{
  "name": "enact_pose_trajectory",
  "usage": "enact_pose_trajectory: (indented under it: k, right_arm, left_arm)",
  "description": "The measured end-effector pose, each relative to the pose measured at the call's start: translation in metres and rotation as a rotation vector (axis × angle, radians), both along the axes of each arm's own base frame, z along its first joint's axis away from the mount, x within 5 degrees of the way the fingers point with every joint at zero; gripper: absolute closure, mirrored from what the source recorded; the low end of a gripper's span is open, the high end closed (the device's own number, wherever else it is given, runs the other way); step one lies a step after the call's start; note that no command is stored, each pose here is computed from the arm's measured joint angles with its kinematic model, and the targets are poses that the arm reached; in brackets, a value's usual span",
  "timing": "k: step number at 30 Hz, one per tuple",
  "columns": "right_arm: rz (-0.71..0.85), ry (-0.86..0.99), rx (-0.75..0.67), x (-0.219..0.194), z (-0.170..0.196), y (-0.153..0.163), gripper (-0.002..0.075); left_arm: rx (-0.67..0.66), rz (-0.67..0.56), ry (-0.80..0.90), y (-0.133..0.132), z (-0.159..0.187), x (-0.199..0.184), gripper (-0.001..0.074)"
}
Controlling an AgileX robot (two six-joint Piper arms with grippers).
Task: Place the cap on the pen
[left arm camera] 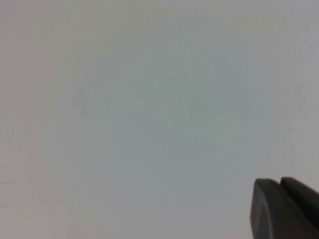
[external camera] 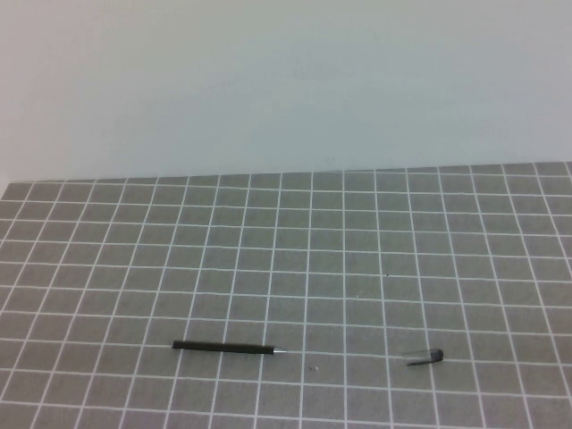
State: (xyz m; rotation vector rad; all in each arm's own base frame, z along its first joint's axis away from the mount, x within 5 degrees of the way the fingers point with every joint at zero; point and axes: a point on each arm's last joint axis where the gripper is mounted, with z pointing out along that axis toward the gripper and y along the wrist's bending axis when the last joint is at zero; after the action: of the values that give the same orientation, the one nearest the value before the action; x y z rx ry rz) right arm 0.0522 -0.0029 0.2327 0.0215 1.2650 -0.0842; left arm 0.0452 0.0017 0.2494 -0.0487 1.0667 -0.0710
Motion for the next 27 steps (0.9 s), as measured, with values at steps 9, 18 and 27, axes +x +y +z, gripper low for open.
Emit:
enact_pose_trajectory:
  k: [9, 18, 27]
  right_arm:
    - [0.012, 0.012, 0.042, 0.000, -0.001, 0.000, 0.0727]
    - [-0.032, 0.064, -0.100, -0.005, 0.021, 0.000, 0.0727]
    - [-0.068, 0.160, -0.073, -0.013, 0.040, -0.003, 0.0727]
  left_arm:
    - [0.042, -0.013, 0.145, -0.002, 0.012, 0.000, 0.0738]
    - [0.128, 0.010, 0.271, -0.003, 0.030, -0.007, 0.0739]
    - [0.137, 0.004, 0.439, -0.003, 0.030, 0.009, 0.0738]
